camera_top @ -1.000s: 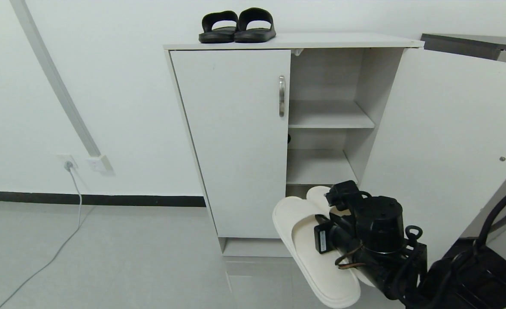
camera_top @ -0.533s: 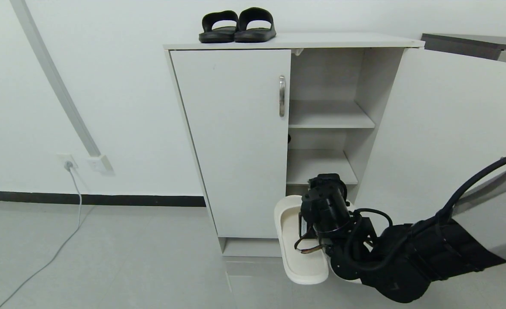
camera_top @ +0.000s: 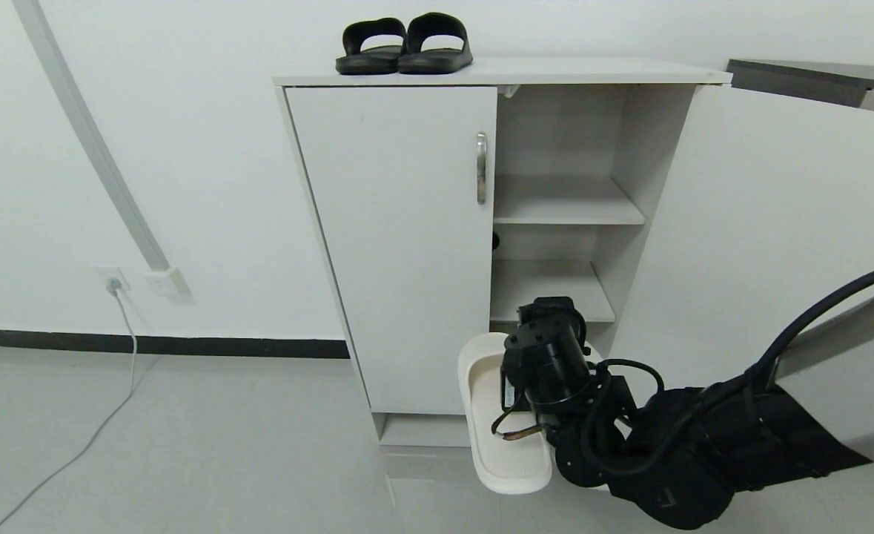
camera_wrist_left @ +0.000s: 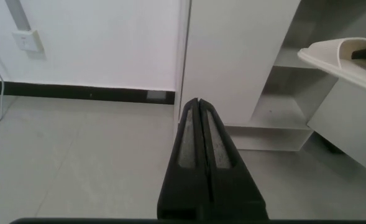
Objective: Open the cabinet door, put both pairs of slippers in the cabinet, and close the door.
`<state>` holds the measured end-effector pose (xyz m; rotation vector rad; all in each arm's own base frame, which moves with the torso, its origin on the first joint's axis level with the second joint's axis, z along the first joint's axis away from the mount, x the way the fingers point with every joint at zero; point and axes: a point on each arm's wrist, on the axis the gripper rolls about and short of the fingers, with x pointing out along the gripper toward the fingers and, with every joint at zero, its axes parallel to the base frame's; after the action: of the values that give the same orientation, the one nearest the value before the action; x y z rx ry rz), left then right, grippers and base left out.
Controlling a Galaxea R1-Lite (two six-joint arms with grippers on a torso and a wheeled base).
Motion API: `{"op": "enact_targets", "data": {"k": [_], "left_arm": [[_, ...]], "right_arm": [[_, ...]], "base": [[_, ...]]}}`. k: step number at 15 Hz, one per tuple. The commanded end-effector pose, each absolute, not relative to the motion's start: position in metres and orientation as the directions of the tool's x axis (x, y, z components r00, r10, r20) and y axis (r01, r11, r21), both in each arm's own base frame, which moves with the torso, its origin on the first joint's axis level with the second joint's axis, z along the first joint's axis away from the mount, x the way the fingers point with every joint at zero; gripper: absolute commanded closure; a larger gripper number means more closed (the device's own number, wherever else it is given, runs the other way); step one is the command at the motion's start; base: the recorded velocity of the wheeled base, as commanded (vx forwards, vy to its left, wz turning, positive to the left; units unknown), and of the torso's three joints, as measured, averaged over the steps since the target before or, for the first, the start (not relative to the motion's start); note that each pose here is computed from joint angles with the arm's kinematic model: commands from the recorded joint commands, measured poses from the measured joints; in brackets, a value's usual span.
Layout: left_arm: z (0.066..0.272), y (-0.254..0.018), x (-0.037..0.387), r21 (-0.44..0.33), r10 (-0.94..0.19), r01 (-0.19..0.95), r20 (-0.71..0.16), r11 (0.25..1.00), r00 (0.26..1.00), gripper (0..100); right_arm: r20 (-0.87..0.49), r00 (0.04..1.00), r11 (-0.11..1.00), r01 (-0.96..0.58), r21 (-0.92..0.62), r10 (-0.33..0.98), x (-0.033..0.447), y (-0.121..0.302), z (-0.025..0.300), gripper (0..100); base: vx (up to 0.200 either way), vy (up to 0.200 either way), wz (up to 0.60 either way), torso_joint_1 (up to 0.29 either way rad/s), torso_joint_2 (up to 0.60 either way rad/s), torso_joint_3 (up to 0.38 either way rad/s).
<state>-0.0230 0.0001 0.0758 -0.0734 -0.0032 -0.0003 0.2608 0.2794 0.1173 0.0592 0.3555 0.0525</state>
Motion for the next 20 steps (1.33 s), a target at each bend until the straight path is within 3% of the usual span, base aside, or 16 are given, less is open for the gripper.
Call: {"op": "enact_targets", "data": {"k": [1,3,20], "left_arm": [[0.076,0.0,-0.023,-0.074,0.0,0.0,0.0,0.997,1.0,100],[0.076,0.0,-0.023,-0.075,0.0,0.0,0.0,0.997,1.0,100],[0.076,0.0,-0.023,-0.081,-0.002,0.002,0.002,0.997,1.0,100]], "right_arm": [[-0.349,0.936,0.997,-0.035,0.065,0.056,0.263,0.278,0.116,100],[-0.353,0.934,0.998,-0.032,0.06,0.051,0.264,0.278,0.114,100],[-0.378,0.926,1.0,-0.002,0.03,0.013,0.275,0.274,0.095,100]], "base": [[0.0,-0.2,0.0,0.002,0.0,0.002],[0.0,-0.2,0.0,0.01,0.0,-0.002],[0.0,0.0,0.0,0.0,0.0,0.0]]}}
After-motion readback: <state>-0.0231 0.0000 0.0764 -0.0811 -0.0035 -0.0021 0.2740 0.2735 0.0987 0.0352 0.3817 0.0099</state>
